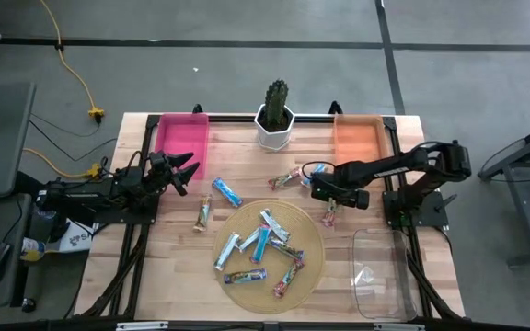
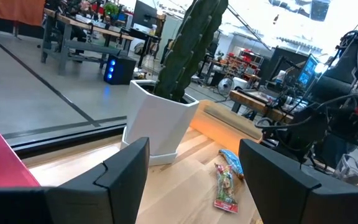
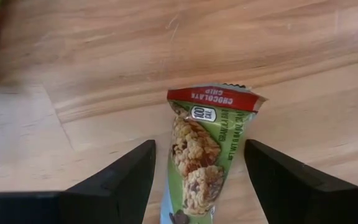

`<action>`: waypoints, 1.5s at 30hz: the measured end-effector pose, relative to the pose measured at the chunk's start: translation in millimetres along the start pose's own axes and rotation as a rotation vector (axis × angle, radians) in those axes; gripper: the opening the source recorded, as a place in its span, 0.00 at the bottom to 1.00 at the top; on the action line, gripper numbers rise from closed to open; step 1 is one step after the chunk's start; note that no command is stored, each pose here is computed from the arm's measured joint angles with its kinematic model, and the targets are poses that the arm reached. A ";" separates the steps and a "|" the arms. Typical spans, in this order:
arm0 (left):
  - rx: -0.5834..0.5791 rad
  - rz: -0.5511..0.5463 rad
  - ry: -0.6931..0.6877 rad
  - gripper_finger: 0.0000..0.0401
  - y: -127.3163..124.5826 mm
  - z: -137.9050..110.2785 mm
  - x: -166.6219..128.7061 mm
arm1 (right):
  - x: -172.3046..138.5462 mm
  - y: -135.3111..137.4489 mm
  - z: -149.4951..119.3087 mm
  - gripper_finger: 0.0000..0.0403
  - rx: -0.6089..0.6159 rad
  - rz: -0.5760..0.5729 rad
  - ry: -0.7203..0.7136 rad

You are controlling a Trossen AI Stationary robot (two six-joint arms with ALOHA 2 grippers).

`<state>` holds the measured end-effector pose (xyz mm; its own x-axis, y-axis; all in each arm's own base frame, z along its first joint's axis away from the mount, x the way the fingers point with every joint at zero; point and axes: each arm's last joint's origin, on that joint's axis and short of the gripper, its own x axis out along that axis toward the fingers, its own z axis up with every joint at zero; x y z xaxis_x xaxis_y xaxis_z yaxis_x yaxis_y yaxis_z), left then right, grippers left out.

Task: Pick and place Granola Bars by type
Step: Put the red granola bar into the transparent bin

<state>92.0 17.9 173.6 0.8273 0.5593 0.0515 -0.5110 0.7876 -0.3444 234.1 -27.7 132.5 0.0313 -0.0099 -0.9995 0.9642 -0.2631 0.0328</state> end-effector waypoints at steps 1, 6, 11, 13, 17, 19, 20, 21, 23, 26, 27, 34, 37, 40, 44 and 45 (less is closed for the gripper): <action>0.000 0.000 0.000 0.61 0.0 0.0 0.0 | 0.7 0.2 0.0 0.59 0.000 -0.003 0.000; 0.000 0.000 0.000 0.61 0.0 0.1 0.0 | 2.2 0.1 0.0 0.56 0.000 -0.011 -0.005; 0.000 0.000 0.000 0.61 0.0 0.0 0.0 | 2.5 -0.2 0.2 0.47 -0.001 -0.014 -0.009; 0.000 0.000 0.000 0.61 0.0 0.1 0.0 | 2.6 -0.3 0.2 0.42 -0.007 -0.015 -0.010; 0.000 0.000 0.000 0.61 0.0 0.1 0.0 | 2.8 -0.3 0.3 0.34 -0.020 -0.015 -0.011; 0.000 0.000 0.000 0.61 0.0 0.0 0.0 | 2.8 -0.4 0.3 0.31 -0.021 -0.015 -0.011; 0.000 0.000 0.000 0.61 0.0 0.1 0.0 | 2.9 -0.4 0.3 0.30 -0.024 -0.015 -0.011; 0.000 0.000 0.000 0.61 0.0 0.0 0.0 | 2.9 -0.4 0.3 0.29 -0.027 -0.015 -0.011; 0.000 0.000 0.000 0.61 0.0 0.1 0.0 | 2.9 -0.5 0.3 0.27 -0.027 -0.015 -0.010; 0.000 0.000 0.000 0.61 0.0 0.1 0.0 | 1.4 -0.8 0.3 0.25 -0.036 -0.009 -0.009; 0.000 0.000 0.000 0.61 0.0 0.0 0.0 | 0.4 -0.9 0.3 0.24 -0.042 -0.005 -0.008; 0.000 0.000 0.000 0.61 0.0 0.0 0.0 | -12.3 5.2 0.2 0.24 -0.086 0.038 -0.018; 0.000 0.000 0.000 0.61 0.0 0.1 0.0 | -19.7 9.6 -0.3 0.23 -0.110 0.063 -0.029; 0.000 0.000 0.000 0.61 0.0 0.0 0.0 | -31.5 15.0 -0.5 0.21 -0.133 0.117 -0.043; 0.000 0.001 0.000 0.61 0.0 0.0 0.0 | -50.2 20.8 -0.9 0.19 -0.180 0.186 -0.055; 0.000 0.001 0.000 0.61 0.0 0.0 0.0 | -56.8 22.5 -1.0 0.19 -0.191 0.212 -0.057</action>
<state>92.0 18.0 173.6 0.8270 0.5598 0.0518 -0.5114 0.7873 -0.3445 254.3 -32.1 190.0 0.2278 -0.1005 -0.9685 0.9700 -0.0633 0.2347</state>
